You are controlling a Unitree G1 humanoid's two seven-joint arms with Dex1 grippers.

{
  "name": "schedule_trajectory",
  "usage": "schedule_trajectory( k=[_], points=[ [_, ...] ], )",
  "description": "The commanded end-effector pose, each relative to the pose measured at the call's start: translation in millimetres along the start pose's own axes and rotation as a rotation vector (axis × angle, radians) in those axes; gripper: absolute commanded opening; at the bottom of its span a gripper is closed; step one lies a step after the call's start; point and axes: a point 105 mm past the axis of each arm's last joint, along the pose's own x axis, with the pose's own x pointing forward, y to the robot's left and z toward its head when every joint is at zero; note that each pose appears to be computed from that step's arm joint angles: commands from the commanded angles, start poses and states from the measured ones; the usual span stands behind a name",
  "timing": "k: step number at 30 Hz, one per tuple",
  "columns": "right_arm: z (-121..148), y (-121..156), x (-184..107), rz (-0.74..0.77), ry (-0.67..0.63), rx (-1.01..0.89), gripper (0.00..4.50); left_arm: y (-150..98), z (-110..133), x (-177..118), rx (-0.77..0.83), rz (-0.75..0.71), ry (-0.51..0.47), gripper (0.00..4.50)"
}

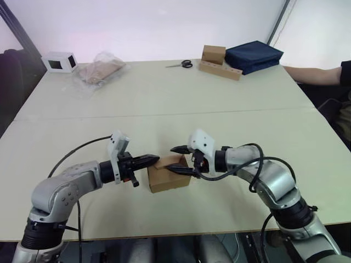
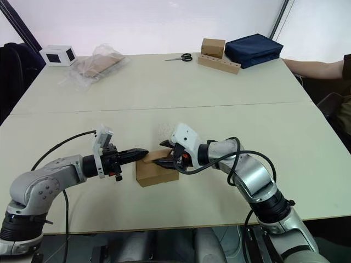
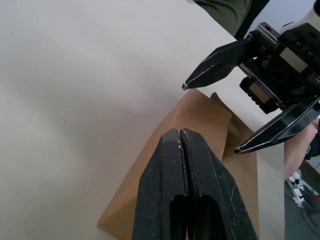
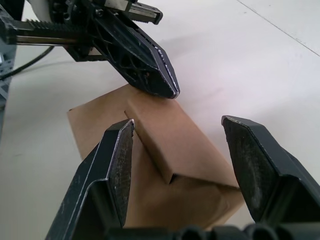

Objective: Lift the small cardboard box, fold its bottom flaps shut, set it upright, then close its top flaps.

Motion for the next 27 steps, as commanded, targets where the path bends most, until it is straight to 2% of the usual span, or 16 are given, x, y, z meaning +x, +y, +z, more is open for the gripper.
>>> schedule_trajectory(
  k=[1,5,9,13,22,27],
  points=[
    [12,4,-5,0.013,-0.049,-0.017,2.89,-6,-3,0,0.027,-0.019,0.025,0.0],
    [22,7,-7,0.021,-0.141,0.075,2.89,-8,3,-1,0.064,-0.028,0.026,0.0],
    [25,7,-8,0.017,-0.168,0.109,2.89,-10,18,-2,0.078,-0.041,-0.014,0.0],
    [27,7,-9,0.016,-0.193,0.137,2.89,-14,24,-2,0.101,-0.055,-0.012,0.0],
    [24,9,-9,0.037,-0.186,0.153,2.89,-25,13,-7,0.149,-0.054,0.064,0.0],
    [11,14,-5,0.048,-0.117,0.124,2.89,-21,5,-4,0.171,-0.027,0.09,0.0]
  ],
)
